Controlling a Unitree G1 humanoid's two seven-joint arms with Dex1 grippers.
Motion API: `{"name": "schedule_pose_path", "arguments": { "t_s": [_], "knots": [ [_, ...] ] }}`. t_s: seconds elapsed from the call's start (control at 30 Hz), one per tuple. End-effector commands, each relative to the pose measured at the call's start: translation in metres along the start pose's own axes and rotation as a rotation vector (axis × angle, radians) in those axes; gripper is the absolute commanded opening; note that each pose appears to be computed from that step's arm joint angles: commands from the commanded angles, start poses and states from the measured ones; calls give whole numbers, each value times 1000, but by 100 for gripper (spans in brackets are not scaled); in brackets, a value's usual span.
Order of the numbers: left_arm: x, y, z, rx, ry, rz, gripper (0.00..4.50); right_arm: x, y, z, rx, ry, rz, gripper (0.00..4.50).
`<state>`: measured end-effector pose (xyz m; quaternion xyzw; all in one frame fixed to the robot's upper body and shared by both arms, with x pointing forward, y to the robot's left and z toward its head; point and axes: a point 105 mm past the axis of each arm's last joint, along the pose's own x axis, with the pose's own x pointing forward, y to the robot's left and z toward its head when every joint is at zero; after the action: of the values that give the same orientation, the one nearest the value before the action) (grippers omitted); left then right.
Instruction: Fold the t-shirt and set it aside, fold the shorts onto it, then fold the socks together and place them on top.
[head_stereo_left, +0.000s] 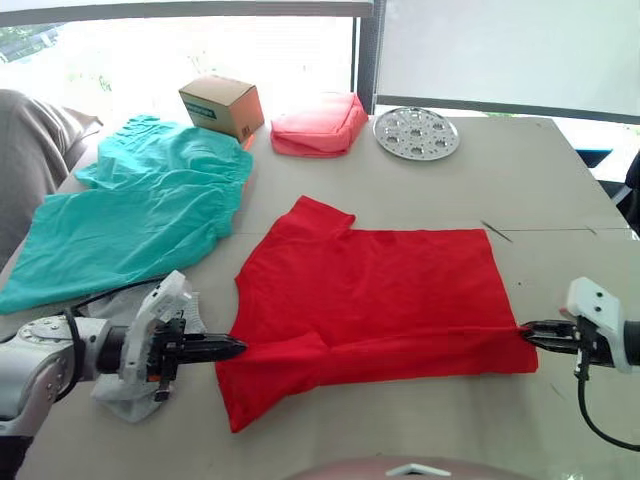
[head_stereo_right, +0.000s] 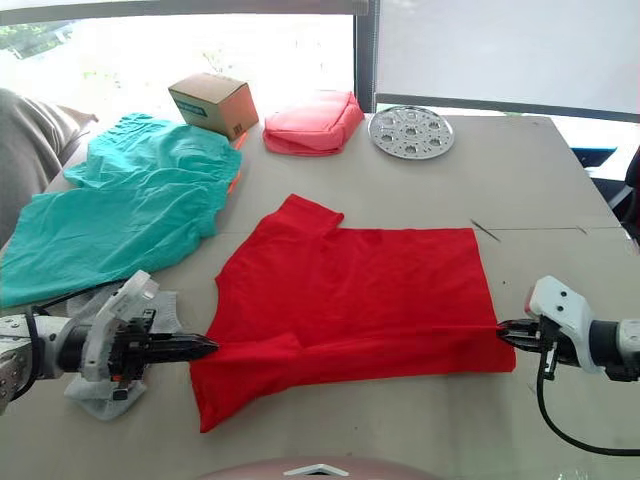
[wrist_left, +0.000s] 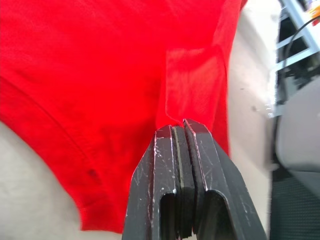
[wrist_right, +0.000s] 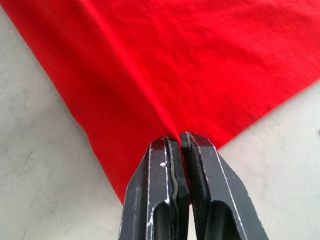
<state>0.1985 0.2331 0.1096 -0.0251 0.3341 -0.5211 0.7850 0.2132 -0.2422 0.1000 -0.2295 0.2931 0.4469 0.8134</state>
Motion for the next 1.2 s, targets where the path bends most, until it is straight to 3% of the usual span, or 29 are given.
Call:
{"name": "schedule_pose_path", "arguments": {
  "t_s": [0.03,0.17,0.47,0.5,0.57,0.6,0.63,0.67,0.7,0.87,0.9,0.97,1.03,1.07,1.2],
  "knots": [
    [4,4,12,91,-14,35,3,3,-6,8,-44,3,-21,0],
    [9,12,21,153,-18,52,3,10,-7,12,-77,13,-6,0],
    [11,19,6,297,87,79,3,17,-4,3,-78,67,7,0],
    [9,23,5,291,87,111,36,17,-3,4,-59,56,16,0],
    [5,28,5,279,59,143,107,16,-4,14,-66,5,10,71],
    [2,32,11,276,3,189,153,14,-8,18,-95,-8,-24,103],
    [-2,34,21,273,-77,232,225,10,-10,22,-142,-23,-56,179],
    [-8,31,31,241,-172,249,238,4,-10,30,-150,-76,-73,190],
    [-14,21,35,193,-231,220,291,-4,-8,36,-114,-132,-75,241],
    [-13,-37,32,-49,-323,-15,291,-29,18,54,56,-337,18,241],
    [-2,-44,32,-55,-324,-42,229,-25,25,59,75,-374,44,181],
    [24,-56,25,-27,-295,-78,168,-6,40,68,84,-413,94,116],
    [49,-56,19,11,-274,-53,68,18,55,72,58,-420,135,7],
    [60,-54,17,27,-269,-37,19,33,61,74,45,-422,146,0],
    [101,-54,9,73,-216,-49,8,85,96,81,-8,-433,260,0]
  ]
}}
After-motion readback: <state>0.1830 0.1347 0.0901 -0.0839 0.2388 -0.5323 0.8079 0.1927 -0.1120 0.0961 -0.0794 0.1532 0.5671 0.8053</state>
